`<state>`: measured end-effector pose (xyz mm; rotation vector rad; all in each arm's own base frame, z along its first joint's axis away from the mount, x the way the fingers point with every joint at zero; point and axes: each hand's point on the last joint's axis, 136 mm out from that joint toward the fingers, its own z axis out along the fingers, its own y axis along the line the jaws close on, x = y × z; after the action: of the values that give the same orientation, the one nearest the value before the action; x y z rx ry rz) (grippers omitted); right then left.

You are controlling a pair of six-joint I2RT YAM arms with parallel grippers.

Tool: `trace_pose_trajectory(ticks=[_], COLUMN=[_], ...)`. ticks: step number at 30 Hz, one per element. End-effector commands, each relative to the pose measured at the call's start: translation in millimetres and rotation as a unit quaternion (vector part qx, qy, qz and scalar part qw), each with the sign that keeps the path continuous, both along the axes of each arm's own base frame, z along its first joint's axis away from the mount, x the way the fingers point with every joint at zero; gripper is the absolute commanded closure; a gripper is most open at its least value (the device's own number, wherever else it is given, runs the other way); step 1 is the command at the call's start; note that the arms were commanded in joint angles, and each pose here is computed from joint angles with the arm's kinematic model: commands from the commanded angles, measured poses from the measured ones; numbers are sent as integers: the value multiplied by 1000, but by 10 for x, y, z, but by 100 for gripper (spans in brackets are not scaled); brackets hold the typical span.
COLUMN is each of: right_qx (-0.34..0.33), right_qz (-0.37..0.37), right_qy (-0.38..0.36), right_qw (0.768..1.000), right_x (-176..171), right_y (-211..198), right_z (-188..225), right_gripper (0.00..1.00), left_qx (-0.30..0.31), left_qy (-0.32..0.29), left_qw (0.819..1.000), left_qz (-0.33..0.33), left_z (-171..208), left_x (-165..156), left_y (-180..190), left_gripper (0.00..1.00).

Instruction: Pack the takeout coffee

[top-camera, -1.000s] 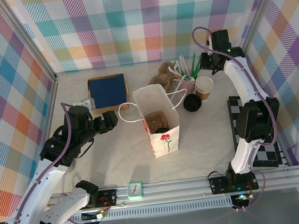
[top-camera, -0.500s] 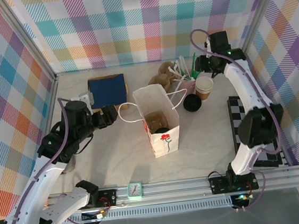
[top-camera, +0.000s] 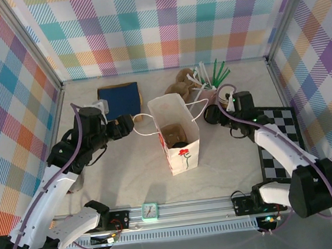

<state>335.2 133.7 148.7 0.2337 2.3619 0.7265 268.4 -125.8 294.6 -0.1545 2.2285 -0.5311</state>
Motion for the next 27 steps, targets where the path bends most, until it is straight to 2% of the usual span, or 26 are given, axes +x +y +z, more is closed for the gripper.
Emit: trace_pose_trajectory(ticks=[1,9,14,27], right_qx=[70,68,59,53], right_qz=[10,-8,-19,-37], right_qy=[-83,-74,-69,-55], right_qw=[994,995,996,996], right_x=[292,655,859,1135], right_y=[283,533,605,732], right_z=[364,-8,-179,-401], right_gripper=[32,40,41,45], left_qx=[-20,-22,-14,-1], left_qy=[-25,-29,-30,-34], left_qw=[999,999,999,999], left_qz=[3,11,14,22], left_z=[213,213,214,209], left_x=[2,-68,-99,-136], left_y=[13,72,111,185], left_gripper=[15,15,15,14])
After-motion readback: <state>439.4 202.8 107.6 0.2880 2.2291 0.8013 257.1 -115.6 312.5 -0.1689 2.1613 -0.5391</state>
